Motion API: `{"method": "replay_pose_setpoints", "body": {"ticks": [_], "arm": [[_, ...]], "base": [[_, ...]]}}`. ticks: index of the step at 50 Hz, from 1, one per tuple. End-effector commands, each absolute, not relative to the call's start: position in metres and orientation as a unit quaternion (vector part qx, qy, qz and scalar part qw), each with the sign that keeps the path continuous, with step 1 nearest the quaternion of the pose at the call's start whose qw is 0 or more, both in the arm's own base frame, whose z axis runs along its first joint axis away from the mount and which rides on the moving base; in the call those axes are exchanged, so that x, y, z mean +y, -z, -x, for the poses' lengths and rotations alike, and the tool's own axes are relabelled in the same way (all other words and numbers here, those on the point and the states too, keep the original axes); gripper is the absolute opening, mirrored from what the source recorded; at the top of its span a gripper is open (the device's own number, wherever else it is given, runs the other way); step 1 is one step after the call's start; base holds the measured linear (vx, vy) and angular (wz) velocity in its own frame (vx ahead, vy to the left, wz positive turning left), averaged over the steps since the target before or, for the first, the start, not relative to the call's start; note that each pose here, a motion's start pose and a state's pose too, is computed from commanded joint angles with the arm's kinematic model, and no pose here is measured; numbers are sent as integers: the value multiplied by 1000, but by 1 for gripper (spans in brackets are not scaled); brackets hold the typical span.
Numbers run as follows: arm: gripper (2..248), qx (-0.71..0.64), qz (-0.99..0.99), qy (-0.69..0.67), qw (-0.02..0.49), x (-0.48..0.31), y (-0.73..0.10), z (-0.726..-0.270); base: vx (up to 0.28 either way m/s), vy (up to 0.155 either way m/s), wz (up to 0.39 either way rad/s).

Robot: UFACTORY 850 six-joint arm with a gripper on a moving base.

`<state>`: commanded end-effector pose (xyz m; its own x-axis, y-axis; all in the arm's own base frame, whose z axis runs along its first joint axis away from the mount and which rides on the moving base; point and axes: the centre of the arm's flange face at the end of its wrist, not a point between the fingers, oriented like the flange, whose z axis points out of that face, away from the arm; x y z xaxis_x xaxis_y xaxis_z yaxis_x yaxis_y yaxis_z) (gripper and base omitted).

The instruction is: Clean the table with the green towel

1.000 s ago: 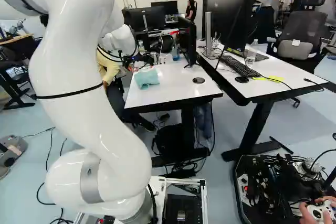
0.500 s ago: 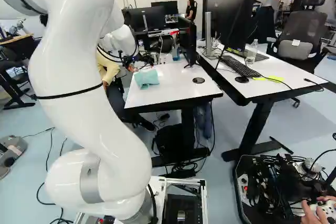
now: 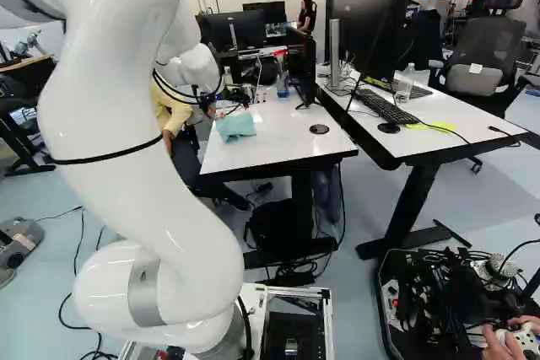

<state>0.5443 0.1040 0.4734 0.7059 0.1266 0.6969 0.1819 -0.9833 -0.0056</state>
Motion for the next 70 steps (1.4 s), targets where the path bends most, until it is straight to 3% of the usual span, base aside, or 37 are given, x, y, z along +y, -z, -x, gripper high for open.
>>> {"method": "replay_pose_setpoints", "body": {"ticks": [33, 70], "arm": [[247, -62, 902, 426, 31, 71, -452, -488], [247, -29, 861, 508, 18, 27, -411, -382]], "base": [[0, 0, 0], [0, 0, 0]]}}
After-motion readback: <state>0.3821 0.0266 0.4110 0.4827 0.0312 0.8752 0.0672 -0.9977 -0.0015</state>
